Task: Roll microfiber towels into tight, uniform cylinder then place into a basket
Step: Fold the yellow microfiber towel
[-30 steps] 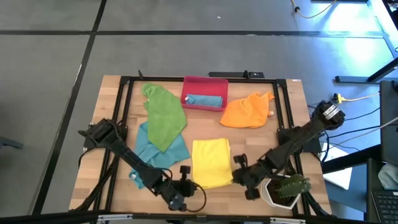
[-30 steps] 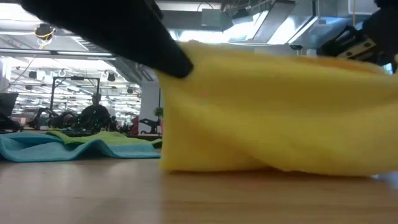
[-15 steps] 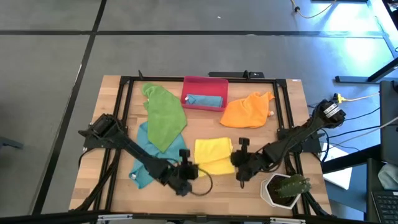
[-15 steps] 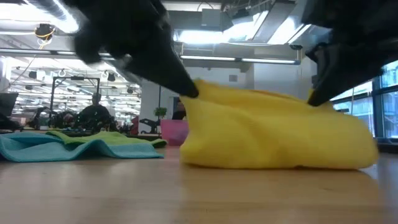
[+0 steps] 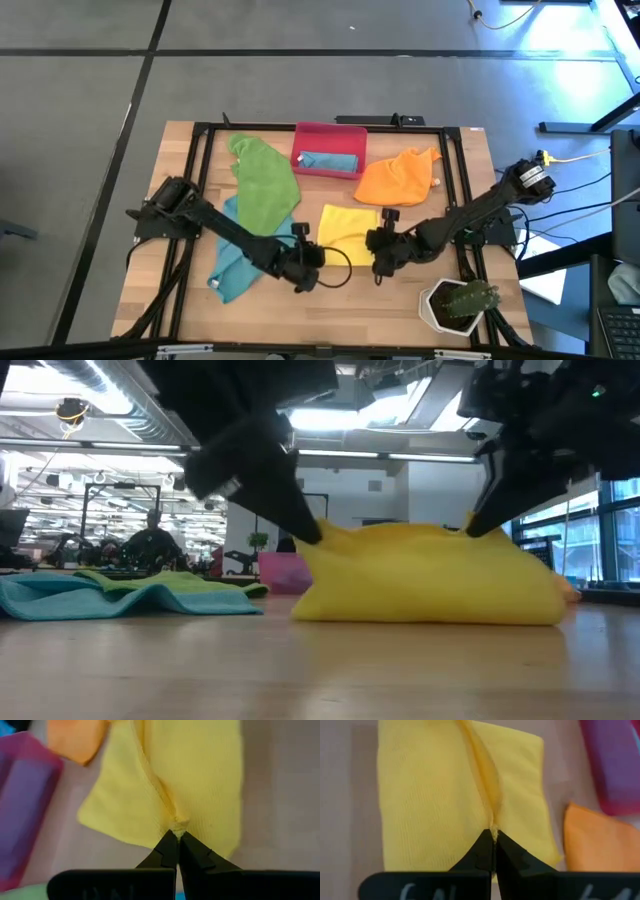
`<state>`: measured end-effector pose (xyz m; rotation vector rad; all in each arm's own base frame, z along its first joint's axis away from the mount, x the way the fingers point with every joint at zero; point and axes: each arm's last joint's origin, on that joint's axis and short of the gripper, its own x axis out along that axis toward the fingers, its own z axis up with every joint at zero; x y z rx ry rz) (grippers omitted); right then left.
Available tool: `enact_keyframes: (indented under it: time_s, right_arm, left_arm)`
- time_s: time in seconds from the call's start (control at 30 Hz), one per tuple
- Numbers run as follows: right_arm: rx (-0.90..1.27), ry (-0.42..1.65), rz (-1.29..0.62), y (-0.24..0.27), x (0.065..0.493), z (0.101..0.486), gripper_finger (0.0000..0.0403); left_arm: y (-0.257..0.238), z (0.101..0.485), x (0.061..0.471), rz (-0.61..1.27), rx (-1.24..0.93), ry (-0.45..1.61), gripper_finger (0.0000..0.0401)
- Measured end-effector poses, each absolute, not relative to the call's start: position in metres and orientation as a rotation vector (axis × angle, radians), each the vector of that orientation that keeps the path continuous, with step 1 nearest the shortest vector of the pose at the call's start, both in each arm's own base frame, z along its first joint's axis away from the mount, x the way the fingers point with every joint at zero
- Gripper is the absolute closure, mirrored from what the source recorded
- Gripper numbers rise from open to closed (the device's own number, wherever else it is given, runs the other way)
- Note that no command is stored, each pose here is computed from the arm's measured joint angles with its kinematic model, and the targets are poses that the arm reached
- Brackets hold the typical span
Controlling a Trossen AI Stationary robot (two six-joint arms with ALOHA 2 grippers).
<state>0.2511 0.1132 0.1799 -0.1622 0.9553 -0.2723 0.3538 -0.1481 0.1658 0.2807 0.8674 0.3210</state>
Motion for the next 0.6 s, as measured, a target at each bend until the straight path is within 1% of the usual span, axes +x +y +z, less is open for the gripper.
enact_keyframes:
  time_s: [0.2, 0.37, 0.53, 0.6]
  right_arm:
    - [-0.127, 0.936, -0.176, 0.127, 0.250, 0.181, 0.0394]
    - [-0.095, 0.923, -0.049, 0.141, 0.249, 0.183, 0.0394]
    - [-0.082, 0.889, 0.123, 0.159, 0.246, 0.187, 0.0394]
    - [-0.099, 0.866, 0.147, 0.164, 0.245, 0.188, 0.0394]
  left_arm:
    - [-0.169, 0.172, 0.348, 0.270, 0.287, 0.844, 0.0401]
    - [-0.190, 0.191, 0.352, 0.220, 0.251, 0.783, 0.0401]
    - [-0.213, 0.220, 0.355, 0.140, 0.202, 0.711, 0.0401]
    - [-0.219, 0.228, 0.355, 0.121, 0.212, 0.694, 0.0401]
